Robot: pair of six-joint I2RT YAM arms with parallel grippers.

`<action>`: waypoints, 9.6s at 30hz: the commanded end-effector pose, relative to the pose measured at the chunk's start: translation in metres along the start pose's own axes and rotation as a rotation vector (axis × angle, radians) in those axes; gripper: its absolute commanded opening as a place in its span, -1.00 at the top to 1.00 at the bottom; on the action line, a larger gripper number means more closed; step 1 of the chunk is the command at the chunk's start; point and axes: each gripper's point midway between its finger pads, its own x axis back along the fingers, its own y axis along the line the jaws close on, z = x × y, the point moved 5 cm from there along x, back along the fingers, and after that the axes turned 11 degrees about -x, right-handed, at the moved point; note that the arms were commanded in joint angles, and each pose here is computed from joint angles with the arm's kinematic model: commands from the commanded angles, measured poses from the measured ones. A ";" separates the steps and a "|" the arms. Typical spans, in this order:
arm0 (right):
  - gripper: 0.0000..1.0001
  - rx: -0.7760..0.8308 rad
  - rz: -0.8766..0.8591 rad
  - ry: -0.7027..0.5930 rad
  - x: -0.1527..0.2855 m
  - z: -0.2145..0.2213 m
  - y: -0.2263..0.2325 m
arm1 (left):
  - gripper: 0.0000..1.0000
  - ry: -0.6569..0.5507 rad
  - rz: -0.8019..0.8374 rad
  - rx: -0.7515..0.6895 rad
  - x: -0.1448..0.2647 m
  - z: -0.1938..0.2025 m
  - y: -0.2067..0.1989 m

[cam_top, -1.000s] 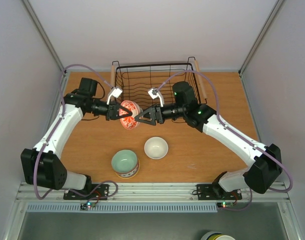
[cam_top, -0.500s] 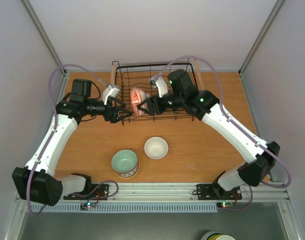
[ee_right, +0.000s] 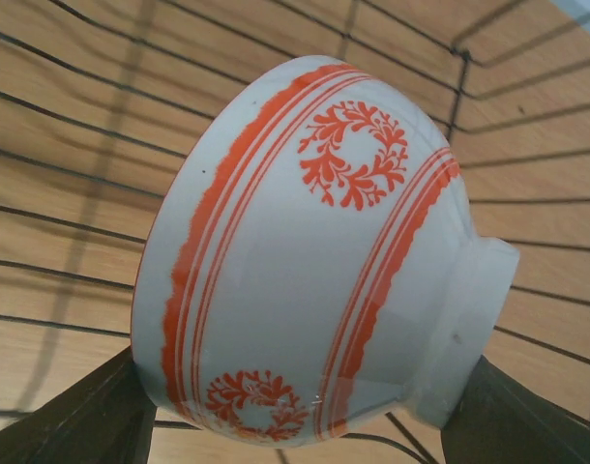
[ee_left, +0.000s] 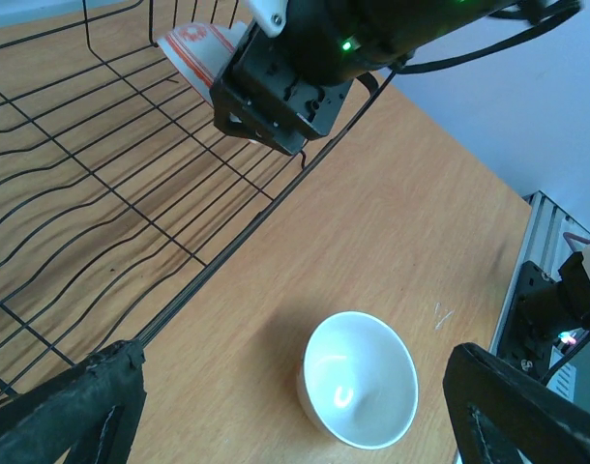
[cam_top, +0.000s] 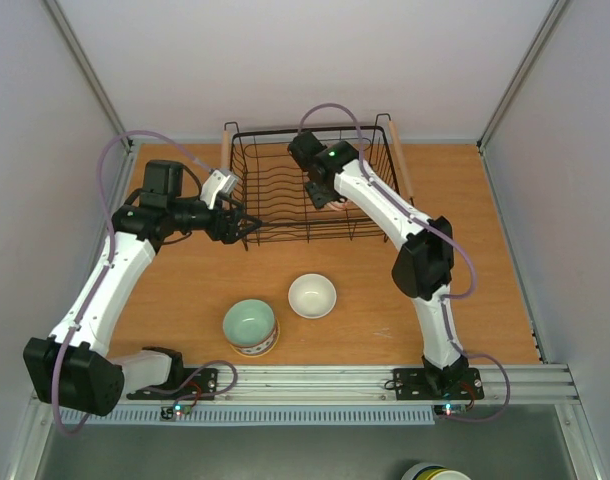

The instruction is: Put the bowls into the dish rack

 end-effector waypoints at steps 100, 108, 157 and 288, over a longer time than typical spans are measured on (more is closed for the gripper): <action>0.66 -0.077 -0.516 0.375 -0.021 0.233 0.045 | -0.70 -0.026 0.070 -0.002 -0.010 0.001 -0.001; 0.97 -0.061 -0.432 0.312 -0.003 0.217 0.027 | -0.70 -0.001 0.067 -0.009 -0.013 0.002 -0.005; 0.97 0.066 -0.564 -0.087 0.136 0.120 0.055 | 0.86 0.457 0.184 -0.133 -0.099 0.051 -0.041; -0.97 0.055 0.408 0.149 -0.129 -0.009 -0.050 | -0.94 0.141 -0.252 -0.195 -0.041 0.008 0.001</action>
